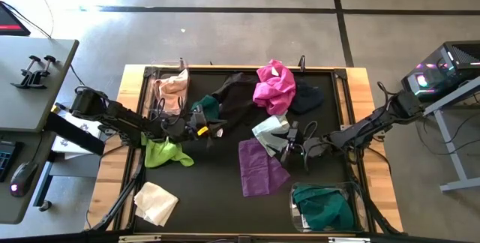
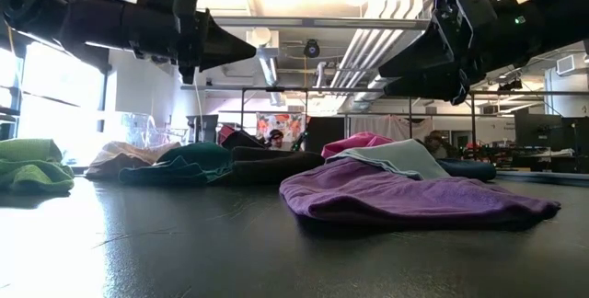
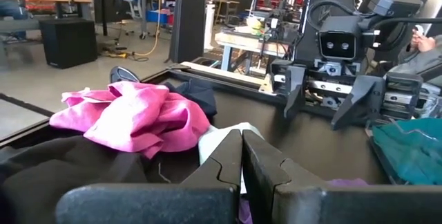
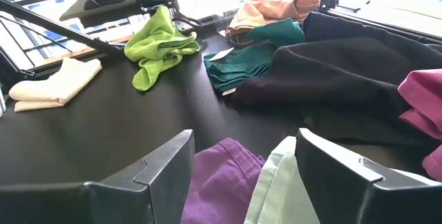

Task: Sort towels by color in basket
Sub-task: Put the right white towel into the top transparent bin

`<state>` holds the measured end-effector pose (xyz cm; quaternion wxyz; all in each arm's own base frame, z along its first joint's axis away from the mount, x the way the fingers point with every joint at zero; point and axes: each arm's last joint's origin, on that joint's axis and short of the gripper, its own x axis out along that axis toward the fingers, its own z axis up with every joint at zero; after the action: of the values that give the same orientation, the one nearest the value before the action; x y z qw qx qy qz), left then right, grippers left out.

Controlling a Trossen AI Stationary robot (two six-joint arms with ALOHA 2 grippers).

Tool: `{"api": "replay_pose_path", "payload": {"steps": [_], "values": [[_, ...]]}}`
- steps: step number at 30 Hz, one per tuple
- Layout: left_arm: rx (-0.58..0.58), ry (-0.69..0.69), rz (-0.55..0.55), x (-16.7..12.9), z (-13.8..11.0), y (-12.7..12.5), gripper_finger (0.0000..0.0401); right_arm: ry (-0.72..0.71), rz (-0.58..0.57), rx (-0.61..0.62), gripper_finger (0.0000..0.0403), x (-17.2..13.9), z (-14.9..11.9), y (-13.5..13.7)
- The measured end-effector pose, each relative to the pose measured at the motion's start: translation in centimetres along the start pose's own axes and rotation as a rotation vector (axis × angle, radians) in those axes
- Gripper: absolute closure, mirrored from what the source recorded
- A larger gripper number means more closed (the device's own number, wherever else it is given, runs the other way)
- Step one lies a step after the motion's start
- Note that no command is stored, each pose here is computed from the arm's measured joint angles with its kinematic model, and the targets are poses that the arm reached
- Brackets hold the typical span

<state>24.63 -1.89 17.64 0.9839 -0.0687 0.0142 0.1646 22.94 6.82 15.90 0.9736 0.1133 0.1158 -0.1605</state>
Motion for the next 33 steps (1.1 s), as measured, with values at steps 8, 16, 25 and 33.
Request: {"api": "replay_pose_path", "payload": {"steps": [8,16,25,33], "values": [[0.0,0.0,0.063,1.2,0.1,-1.1,0.0401,0.0,0.0,0.0,0.016,0.0,0.0,0.0],[0.106,0.062,0.023,5.6,-1.8,-3.9,0.0401,0.0,-0.001,0.002,0.016,0.0,0.0,0.0],[0.179,0.079,-0.024,7.7,-1.9,-5.2,0.0356,0.013,-0.006,-0.008,0.016,0.0,-0.2,-0.1],[0.185,0.173,-0.046,9.7,-0.7,-5.3,0.0237,0.014,-0.006,-0.01,0.016,0.0,-0.2,-0.1]]}}
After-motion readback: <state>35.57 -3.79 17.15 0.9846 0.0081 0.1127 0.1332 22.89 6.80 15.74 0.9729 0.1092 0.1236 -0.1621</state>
